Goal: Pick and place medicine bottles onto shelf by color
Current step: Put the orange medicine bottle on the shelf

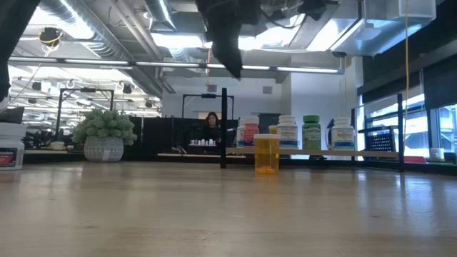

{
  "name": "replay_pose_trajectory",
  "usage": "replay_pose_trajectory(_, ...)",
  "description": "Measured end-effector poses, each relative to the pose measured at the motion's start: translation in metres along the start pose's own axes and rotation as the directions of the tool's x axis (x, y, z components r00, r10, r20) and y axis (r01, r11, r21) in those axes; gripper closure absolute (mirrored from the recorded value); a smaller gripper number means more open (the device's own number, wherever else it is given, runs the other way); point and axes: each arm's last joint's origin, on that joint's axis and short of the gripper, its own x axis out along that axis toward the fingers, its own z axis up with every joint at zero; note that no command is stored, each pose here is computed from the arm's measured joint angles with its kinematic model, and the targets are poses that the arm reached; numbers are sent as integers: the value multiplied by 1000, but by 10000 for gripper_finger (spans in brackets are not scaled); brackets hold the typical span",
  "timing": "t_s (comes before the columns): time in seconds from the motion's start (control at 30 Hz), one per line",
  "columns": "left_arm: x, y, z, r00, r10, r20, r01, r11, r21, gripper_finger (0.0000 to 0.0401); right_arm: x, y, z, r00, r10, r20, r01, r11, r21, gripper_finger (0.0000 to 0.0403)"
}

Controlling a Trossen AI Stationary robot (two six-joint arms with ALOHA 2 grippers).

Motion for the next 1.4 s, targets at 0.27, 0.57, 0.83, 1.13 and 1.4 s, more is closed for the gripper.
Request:
replay_pose_trajectory(0.27, -25, -1, -39, 997, 18, 69, -13, 997, -81, 98, 0, -1, 1, 1000, -21, 4, 21, 1000, -6, 134)
replay_pose_trajectory(0.57, -63, 1, -76, 986, 89, 139, -49, 963, -266, 99, 0, -1, 1, 1000, -19, 6, 19, 1000, -8, 134)
replay_pose_trajectory(0.83, -75, 0, -103, 983, 122, 134, -68, 934, -350, 99, 0, -1, 2, 1000, -23, 11, 24, 1000, -11, 134)
replay_pose_trajectory(1.13, -86, 1, -114, 970, 197, 141, -128, 912, -389, 99, 0, -3, 6, 998, -37, 53, 39, 999, -37, 134)
replay_pose_trajectory(1.4, -87, 1, -115, 970, 200, 137, -130, 906, -404, 99, 5, -2, 5, 999, -39, 13, 39, 999, -15, 134)
